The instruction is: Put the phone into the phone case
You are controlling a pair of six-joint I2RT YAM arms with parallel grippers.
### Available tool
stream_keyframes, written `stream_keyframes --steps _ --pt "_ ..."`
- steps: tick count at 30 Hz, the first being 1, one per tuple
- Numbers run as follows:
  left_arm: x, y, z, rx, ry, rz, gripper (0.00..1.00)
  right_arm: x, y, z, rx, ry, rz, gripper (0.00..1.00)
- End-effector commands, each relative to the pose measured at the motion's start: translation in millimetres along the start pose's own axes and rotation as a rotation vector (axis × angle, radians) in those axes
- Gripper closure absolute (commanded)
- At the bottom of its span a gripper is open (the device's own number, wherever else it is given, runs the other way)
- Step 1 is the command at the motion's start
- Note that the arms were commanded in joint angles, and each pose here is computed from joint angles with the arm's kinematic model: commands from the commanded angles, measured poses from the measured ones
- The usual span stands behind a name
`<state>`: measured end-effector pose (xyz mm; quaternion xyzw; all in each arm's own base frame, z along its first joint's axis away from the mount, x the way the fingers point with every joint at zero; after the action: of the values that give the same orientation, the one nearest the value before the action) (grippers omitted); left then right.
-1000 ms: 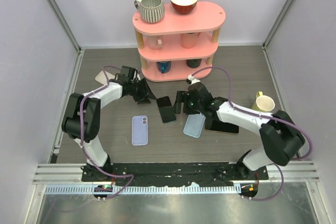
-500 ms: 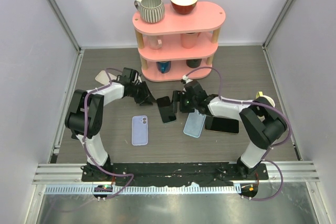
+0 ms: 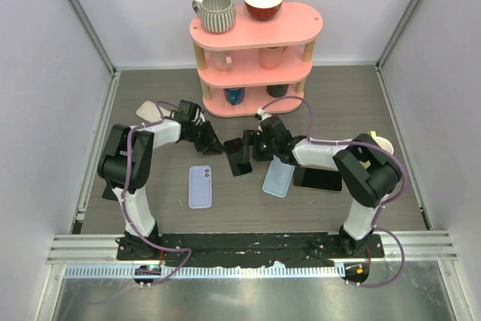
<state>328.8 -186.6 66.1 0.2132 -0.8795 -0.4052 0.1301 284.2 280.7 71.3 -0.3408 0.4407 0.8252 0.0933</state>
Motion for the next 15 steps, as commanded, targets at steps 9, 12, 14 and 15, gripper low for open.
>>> stream_keyframes --steps 9,12,14,15 --pt "14 -4 -10 0.055 0.015 0.079 0.75 -8 -12 2 0.139 0.050 -0.018 0.21" --pt "3 12 -17 0.084 0.044 0.045 0.72 -10 -9 0 0.229 0.087 -0.034 0.09" --pt "-8 32 -25 0.108 0.048 -0.021 0.65 -13 -8 3 0.263 0.104 -0.050 0.05" --pt "-18 43 -23 0.111 0.069 -0.058 0.62 -8 -7 2 0.283 0.113 -0.027 0.05"
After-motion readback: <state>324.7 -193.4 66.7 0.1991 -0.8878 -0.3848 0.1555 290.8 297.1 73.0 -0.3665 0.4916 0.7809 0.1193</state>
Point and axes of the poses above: each gripper's point midway between its finger pads, its own y axis back along the fingers, its own z axis along the line the jaws close on, x = y × z, the point moved 5 cm from there along y, back along the fingers, and after that the axes turned 13 degrees about y, right-handed, at the moved point
